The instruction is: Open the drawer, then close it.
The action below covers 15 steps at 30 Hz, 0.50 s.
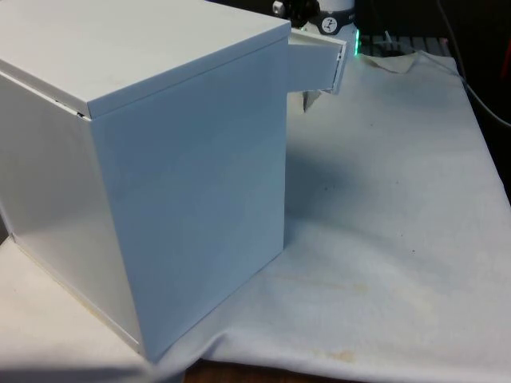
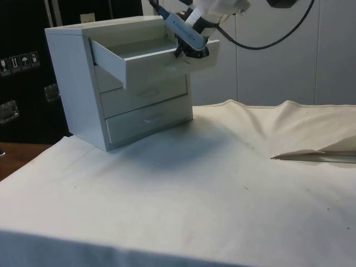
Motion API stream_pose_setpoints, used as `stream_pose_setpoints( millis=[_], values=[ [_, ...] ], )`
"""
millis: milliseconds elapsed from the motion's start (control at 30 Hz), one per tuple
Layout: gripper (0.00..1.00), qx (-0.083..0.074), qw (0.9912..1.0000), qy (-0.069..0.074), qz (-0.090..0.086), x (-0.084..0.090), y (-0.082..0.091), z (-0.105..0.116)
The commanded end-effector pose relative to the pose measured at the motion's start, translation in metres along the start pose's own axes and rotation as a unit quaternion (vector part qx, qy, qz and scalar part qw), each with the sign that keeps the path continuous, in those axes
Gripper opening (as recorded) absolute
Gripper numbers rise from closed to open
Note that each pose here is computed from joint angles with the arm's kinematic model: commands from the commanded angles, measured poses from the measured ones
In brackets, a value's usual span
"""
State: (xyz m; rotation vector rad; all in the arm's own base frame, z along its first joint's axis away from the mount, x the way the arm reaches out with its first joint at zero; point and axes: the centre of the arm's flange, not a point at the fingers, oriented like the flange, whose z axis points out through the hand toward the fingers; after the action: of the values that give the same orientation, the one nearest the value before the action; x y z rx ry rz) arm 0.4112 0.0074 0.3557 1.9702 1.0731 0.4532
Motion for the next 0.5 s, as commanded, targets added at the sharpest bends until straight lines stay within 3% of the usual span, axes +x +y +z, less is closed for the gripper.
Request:
stream_pose_setpoints(
  millis=[0,33,267,300,333,467],
  values=[
    [0.00,0.000,1.00000,-0.001,0.001,0.000,0.001,0.001],
    [0.00,-0.011,0.99994,0.002,0.000,0.000,0.007,0.002],
    [0.00,-0.015,0.99988,0.000,-0.001,-0.001,0.011,0.005],
    [0.00,-0.006,0.99997,-0.003,0.000,0.000,0.005,0.003],
    [0.00,-0.016,0.99987,-0.001,-0.001,-0.001,0.011,0.006],
    [0.00,-0.019,0.99983,-0.002,-0.001,-0.001,0.014,0.006]
  ],
)
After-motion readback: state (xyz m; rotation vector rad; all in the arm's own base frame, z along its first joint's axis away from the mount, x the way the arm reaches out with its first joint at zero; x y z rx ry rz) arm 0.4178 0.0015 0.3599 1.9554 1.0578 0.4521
